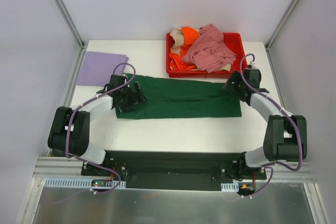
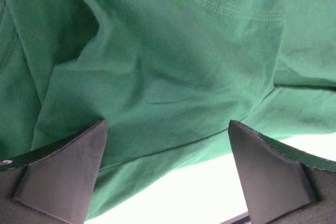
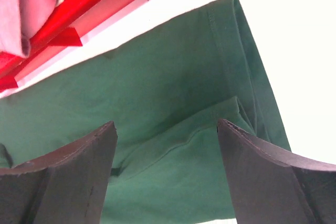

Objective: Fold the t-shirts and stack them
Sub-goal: Fold the other side of the tshirt into a rectangle, then rotate the tshirt 60 degrees

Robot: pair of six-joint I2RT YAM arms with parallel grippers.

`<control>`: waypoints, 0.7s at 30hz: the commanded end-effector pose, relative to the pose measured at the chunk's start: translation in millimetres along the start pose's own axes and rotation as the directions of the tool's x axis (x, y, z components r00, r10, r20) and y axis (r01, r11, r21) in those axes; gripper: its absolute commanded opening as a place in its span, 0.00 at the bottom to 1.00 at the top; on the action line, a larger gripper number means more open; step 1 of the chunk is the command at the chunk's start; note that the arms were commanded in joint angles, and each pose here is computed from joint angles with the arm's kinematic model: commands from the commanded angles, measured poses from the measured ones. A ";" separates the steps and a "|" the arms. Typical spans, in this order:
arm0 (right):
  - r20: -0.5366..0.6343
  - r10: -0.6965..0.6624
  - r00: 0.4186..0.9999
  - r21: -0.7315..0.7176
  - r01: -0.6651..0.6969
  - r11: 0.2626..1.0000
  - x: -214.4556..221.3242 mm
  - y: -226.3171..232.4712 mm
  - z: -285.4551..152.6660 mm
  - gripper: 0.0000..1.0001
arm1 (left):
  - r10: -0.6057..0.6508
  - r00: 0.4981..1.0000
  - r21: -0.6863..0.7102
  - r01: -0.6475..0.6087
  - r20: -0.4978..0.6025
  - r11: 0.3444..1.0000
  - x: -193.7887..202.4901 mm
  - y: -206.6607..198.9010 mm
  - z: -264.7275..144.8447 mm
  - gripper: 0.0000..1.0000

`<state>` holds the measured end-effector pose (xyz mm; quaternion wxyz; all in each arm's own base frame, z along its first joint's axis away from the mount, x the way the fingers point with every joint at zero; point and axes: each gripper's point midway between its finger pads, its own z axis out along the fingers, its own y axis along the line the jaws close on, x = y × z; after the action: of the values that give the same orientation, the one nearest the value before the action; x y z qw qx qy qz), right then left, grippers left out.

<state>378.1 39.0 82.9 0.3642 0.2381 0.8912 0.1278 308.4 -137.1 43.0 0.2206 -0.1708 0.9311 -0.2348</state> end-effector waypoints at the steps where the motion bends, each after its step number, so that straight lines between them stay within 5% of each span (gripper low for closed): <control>1: 0.039 -0.100 0.994 -0.075 0.103 0.992 -6.7 11.5 -26.4 0.80 | 0.015 1.000 0.004 -0.015 0.024 1.000 -4.2 -2.8 -16.3 0.99; 4: 0.053 -0.167 0.985 -0.147 0.173 0.974 -1.8 24.7 -41.0 0.83 | 0.022 0.996 0.033 -0.025 0.084 0.999 -18.2 -15.9 -30.9 0.99; 8: 0.037 -0.289 0.957 -0.228 0.289 0.930 23.2 44.8 -43.1 0.99 | 0.002 0.994 0.074 -0.010 0.108 0.997 -32.5 -34.3 -36.6 0.99; 14: -0.104 -0.340 0.935 -0.260 0.304 0.917 50.8 62.2 -9.7 0.96 | 0.006 1.000 0.104 -0.009 0.025 0.995 -46.7 -57.2 -6.1 0.99; 21: -0.276 -0.271 0.922 -0.143 0.239 0.960 90.3 29.0 19.9 0.96 | -0.014 1.000 0.025 0.015 -0.025 1.000 -50.6 -41.4 32.6 0.99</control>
<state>355.0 113.5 35.0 0.2771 0.0585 0.9445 0.1668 367.2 -156.7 63.9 0.2230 -0.1734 0.9245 -0.2557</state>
